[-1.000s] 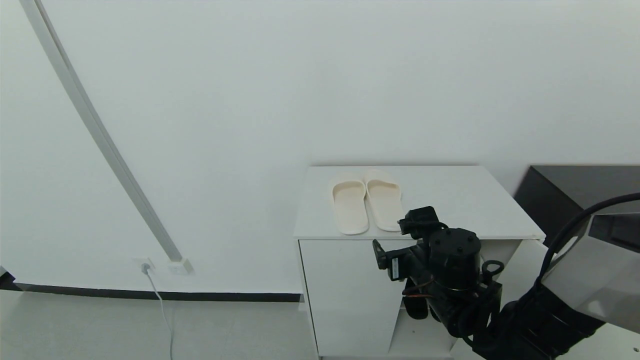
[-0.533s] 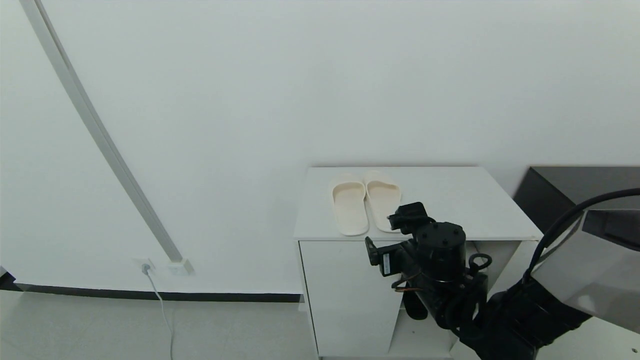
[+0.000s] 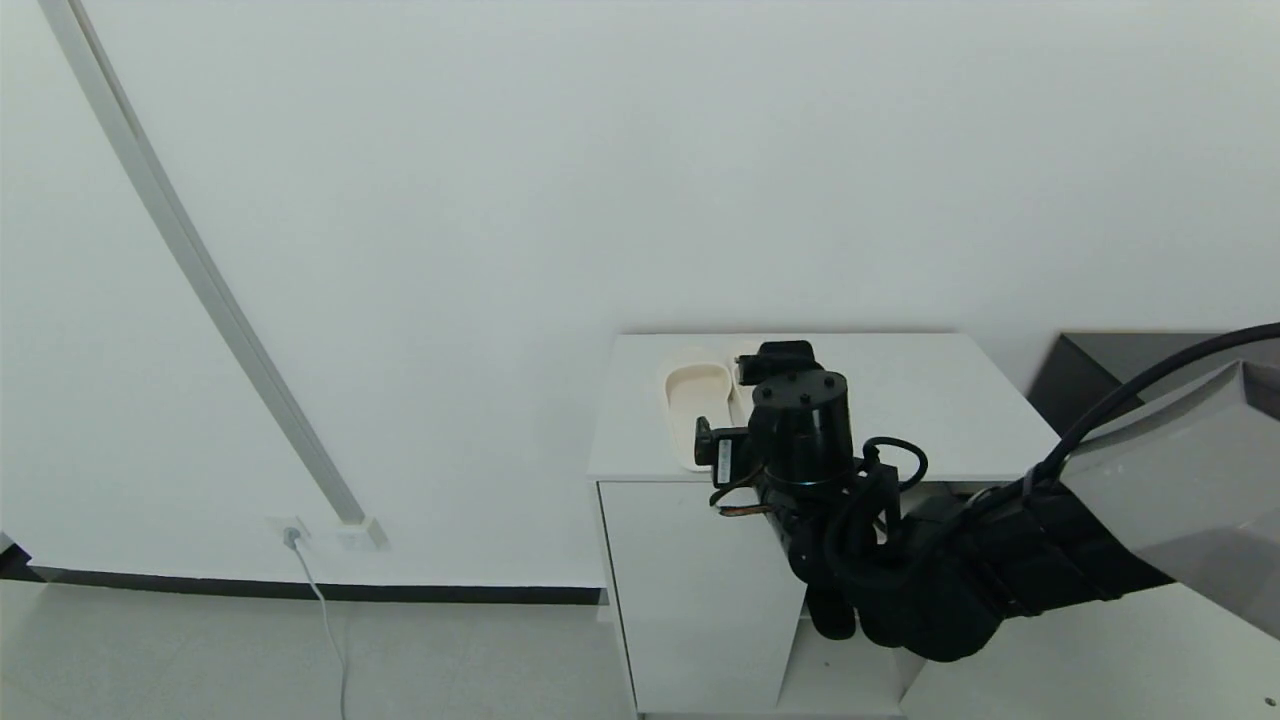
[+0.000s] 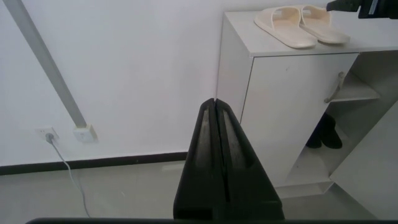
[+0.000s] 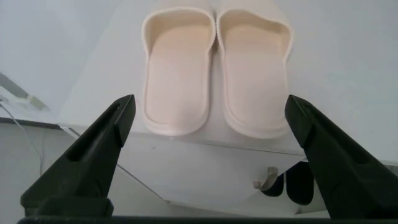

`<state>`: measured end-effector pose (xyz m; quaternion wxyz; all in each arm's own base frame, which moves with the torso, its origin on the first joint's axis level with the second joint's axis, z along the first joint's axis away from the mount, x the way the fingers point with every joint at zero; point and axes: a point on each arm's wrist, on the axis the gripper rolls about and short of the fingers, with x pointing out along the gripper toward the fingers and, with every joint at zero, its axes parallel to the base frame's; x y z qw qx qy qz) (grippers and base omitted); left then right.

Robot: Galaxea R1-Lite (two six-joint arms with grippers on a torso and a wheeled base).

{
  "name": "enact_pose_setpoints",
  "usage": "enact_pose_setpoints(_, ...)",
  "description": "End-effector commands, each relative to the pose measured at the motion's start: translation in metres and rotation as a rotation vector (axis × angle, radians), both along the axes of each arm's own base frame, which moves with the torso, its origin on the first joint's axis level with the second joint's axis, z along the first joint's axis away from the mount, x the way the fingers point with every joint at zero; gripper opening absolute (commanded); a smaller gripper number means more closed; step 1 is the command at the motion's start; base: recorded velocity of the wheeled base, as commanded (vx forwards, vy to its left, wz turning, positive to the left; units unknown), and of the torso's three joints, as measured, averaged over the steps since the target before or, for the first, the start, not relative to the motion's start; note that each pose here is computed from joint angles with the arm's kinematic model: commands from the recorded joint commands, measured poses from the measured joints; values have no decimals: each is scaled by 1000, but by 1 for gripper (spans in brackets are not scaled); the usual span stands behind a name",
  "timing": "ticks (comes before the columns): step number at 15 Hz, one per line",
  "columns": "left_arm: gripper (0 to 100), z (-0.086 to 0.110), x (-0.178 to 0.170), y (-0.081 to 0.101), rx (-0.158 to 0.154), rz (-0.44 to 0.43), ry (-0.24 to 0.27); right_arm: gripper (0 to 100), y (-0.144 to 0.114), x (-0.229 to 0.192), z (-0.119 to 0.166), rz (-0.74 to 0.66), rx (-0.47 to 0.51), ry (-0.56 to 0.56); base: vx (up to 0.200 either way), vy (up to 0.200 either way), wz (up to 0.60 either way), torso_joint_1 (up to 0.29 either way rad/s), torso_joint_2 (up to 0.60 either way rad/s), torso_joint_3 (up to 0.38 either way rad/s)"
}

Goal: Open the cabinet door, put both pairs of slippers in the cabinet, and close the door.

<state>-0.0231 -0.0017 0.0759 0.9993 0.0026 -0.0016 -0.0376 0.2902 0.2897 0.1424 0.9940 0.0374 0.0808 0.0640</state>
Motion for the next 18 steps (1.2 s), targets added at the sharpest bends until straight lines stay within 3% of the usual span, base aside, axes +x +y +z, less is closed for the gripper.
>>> enact_pose_setpoints(1,0,0,0,0,-1,0,1,100,3,3,-10,-4,2,19,0,0,0,0,0,0)
enact_pose_setpoints(4,0,0,0,0,1,0,1,100,0,5,-17,-14,-3,33,0,0,0,0,0,0)
enact_pose_setpoints(13,0,0,0,0,1,-1,1,100,0,8,-35,-25,-10,71,200,0,0,2,3,1)
enact_pose_setpoints(18,0,0,0,0,-1,2,1,100,1,13,-49,-13,-9,91,0,0,0,0,0,0)
